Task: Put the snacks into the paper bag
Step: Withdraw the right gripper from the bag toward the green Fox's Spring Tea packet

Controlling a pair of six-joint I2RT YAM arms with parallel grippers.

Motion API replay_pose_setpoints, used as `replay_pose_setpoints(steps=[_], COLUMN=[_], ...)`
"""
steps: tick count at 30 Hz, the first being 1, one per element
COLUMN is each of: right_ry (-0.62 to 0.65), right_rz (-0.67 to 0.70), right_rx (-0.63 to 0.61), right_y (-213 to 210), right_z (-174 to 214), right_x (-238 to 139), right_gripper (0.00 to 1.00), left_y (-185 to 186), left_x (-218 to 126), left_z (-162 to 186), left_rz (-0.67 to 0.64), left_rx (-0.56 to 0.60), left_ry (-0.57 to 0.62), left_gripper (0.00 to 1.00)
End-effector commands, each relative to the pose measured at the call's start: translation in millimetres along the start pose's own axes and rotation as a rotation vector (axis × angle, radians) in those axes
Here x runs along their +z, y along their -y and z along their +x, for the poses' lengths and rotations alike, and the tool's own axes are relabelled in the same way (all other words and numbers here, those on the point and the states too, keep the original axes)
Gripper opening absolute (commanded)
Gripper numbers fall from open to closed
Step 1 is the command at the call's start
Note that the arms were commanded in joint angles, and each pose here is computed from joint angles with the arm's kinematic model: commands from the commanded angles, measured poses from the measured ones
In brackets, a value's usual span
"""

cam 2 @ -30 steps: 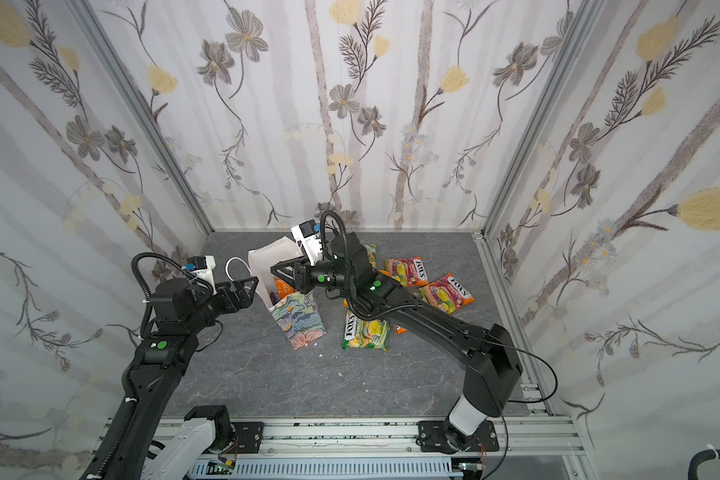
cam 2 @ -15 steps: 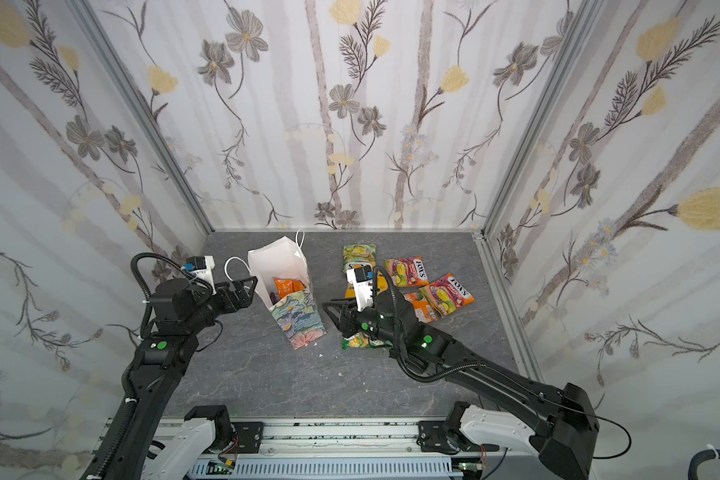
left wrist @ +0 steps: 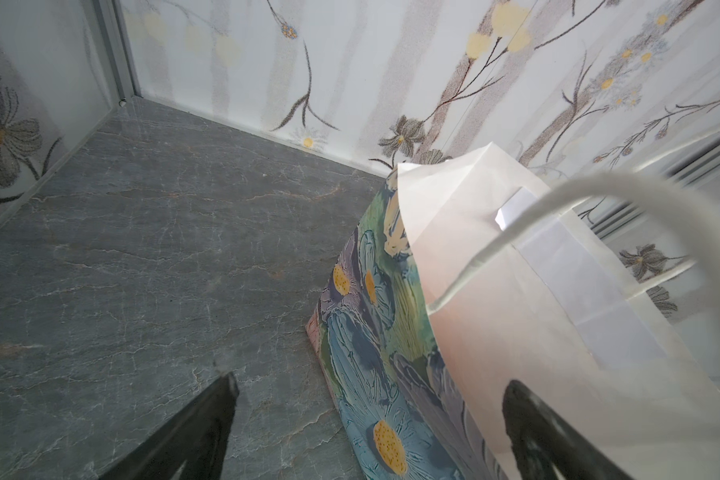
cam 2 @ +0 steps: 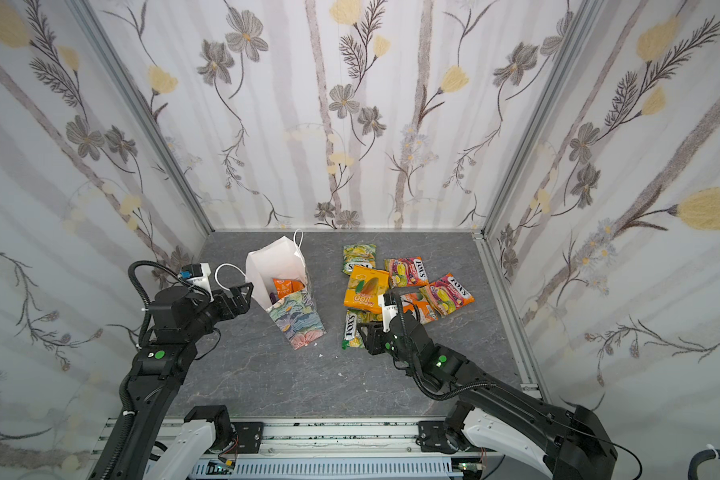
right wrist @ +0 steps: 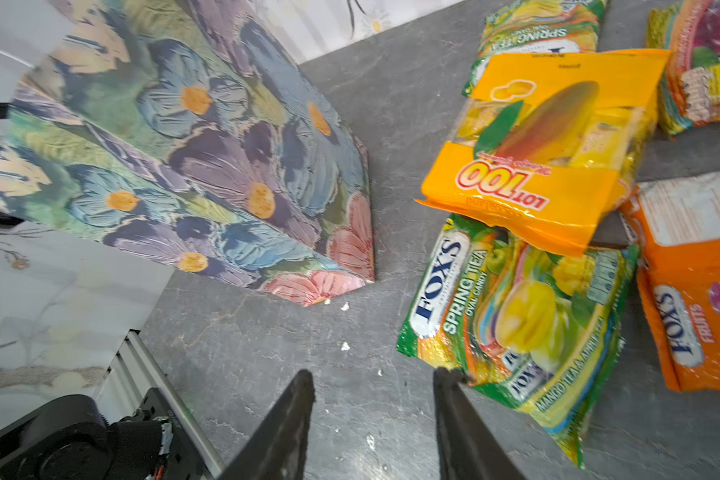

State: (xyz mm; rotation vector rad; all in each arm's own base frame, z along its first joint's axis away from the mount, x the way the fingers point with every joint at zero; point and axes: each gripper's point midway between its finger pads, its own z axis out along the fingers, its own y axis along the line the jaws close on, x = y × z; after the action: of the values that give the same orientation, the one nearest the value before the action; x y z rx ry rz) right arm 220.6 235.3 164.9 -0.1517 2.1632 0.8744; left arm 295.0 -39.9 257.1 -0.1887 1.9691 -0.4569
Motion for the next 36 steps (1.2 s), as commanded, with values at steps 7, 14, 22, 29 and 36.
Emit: replay_pose_setpoints(steps=[7, 14, 22, 29, 36], right_ry=[-0.005, -0.018, -0.026, -0.075, -0.114], right_rz=[0.030, 0.060, 0.101, 0.157, 0.169], right_rx=[0.095, 0.117, 0.123, 0.155, 0.178], right_y=[36, 51, 63, 85, 99], right_z=[19, 29, 28, 34, 42], right_x=[3, 10, 17, 27, 40], right_gripper=[0.54, 0.60, 0.64, 0.64, 0.62], left_y=[-6, -7, -6, -6, -4], left_x=[2, 2, -2, -2, -4], left_z=[-4, -4, -8, -10, -12], left_rz=[-0.036, -0.041, -0.039, -0.046, -0.038], left_rx=[0.009, 0.022, 0.019, 0.021, 0.027], left_ry=[0.015, 0.012, 0.034, 0.041, 0.051], left_gripper=[1.00, 1.00, 1.00, 1.00, 1.00])
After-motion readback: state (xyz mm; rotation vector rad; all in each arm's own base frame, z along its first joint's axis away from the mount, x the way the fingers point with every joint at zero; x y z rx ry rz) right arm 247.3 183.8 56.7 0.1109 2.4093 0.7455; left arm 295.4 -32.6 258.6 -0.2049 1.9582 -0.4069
